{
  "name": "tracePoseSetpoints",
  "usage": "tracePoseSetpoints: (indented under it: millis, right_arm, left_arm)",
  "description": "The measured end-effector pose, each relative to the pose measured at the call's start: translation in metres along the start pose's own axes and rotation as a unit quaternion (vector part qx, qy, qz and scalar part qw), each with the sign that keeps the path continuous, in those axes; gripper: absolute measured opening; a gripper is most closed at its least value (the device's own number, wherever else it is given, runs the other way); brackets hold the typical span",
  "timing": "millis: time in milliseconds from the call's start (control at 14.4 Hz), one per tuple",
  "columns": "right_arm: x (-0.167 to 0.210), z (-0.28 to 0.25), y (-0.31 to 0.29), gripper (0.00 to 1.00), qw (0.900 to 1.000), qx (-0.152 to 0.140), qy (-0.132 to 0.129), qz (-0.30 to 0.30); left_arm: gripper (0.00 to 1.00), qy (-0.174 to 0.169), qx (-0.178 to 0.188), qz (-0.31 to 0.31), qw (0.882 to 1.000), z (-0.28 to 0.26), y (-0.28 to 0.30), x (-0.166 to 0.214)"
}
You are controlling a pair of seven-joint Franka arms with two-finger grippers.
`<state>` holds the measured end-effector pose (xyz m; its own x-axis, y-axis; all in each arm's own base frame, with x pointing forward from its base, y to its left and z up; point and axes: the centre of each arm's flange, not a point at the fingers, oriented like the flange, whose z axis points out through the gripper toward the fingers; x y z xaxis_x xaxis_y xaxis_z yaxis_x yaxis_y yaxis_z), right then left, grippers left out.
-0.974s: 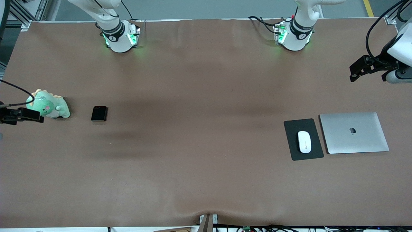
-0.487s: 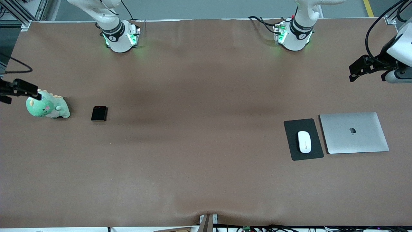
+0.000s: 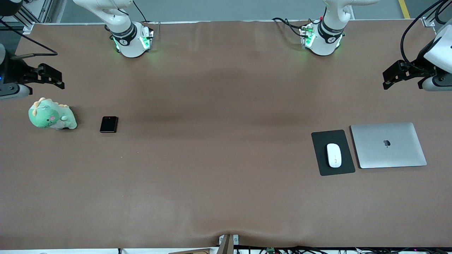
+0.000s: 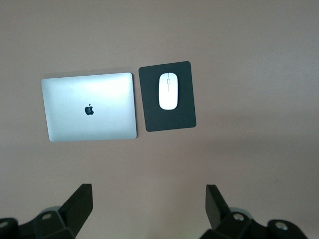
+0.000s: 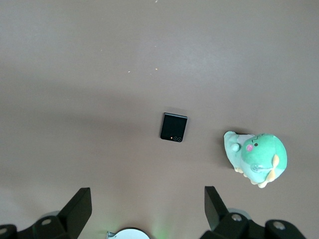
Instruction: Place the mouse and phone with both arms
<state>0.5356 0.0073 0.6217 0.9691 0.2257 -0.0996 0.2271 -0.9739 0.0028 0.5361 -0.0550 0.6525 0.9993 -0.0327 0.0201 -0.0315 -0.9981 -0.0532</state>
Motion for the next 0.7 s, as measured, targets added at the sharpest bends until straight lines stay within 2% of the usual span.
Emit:
tracePoseSetpoints:
  millis: [209,417,696]
  right_arm:
    - [-0.004,0.002,0.011,1.0,0.998,-0.012,-0.001,-0.063]
    - [-0.01,0.005,0.032,1.0,0.998,-0.011,-0.004,-0.063]
    - [-0.011,0.006,0.03,1.0,0.998,-0.002,-0.002,-0.059]
  left_arm:
    - [1.0,-0.001,0.0,0.002,1.0,0.0,0.003,-0.001]
    - [1.0,-0.006,0.0,0.005,1.0,0.001,0.006,-0.002]
    - [1.0,-0.006,-0.003,0.006,1.0,0.0,0.007,-0.002]
